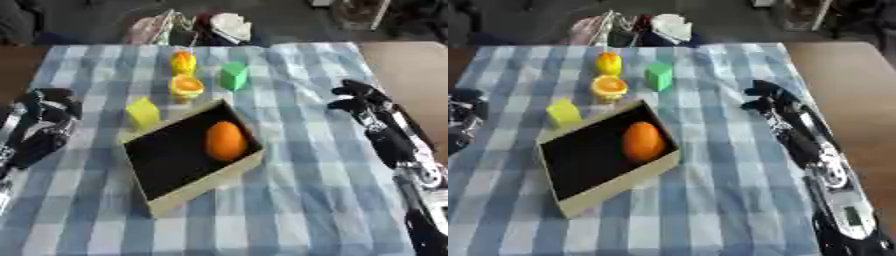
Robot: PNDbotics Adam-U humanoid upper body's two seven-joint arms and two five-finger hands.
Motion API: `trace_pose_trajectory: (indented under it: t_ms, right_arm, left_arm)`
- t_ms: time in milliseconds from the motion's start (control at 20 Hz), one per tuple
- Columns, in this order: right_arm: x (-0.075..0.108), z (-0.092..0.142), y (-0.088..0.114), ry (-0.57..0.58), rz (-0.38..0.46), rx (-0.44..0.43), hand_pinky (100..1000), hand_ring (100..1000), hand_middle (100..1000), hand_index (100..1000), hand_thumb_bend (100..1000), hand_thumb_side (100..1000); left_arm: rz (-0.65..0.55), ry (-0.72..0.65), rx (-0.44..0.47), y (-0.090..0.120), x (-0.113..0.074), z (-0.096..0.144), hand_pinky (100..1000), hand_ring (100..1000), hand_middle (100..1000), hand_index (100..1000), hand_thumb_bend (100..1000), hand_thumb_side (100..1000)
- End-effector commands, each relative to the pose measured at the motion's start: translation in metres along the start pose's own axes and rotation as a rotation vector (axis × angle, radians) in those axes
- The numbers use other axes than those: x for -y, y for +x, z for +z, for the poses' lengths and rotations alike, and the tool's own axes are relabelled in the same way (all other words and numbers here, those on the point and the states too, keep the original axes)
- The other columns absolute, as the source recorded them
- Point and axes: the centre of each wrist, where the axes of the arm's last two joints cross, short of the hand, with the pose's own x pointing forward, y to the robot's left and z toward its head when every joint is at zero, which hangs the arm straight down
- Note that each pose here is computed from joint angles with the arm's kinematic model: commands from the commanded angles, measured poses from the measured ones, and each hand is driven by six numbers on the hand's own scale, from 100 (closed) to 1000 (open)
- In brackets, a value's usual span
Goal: Pick up objects on the table and place them in the box.
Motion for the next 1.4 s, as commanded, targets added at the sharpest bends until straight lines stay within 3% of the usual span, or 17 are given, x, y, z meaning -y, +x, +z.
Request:
trace_pose_trajectory:
  t_ms: [50, 450, 700, 950, 1100, 1400]
  right_arm:
    - [0.003, -0.003, 0.006, 0.012, 0.01, 0.022, 912, 733, 785, 882, 100, 591]
    - [0.002, -0.004, 0.005, 0.038, 0.01, 0.018, 912, 733, 785, 876, 100, 593]
    - [0.0, -0.004, 0.004, 0.054, 0.005, 0.014, 912, 733, 785, 875, 100, 596]
    - [-0.001, -0.004, 0.003, 0.066, -0.002, 0.01, 912, 734, 786, 874, 100, 602]
    - [-0.002, -0.003, 0.001, 0.067, -0.013, 0.002, 912, 734, 786, 873, 100, 609]
    - [-0.002, -0.003, 0.0, 0.075, -0.021, 0.0, 912, 734, 786, 873, 100, 611]
  left_arm:
    - [-0.114, -0.042, 0.048, 0.015, -0.018, -0.004, 697, 624, 671, 795, 288, 545]
    - [-0.433, -0.275, 0.075, 0.04, -0.048, -0.018, 712, 668, 704, 811, 425, 489]
    - [-0.607, -0.407, 0.036, 0.047, -0.063, -0.041, 714, 675, 705, 807, 480, 424]
    - [-0.642, -0.54, 0.0, 0.042, -0.063, -0.073, 716, 668, 697, 807, 490, 417]
    - [-0.704, -0.609, -0.016, 0.039, -0.06, -0.093, 715, 671, 699, 806, 540, 411]
    - [-0.767, -0.658, -0.058, 0.027, -0.053, -0.12, 712, 668, 687, 804, 580, 437]
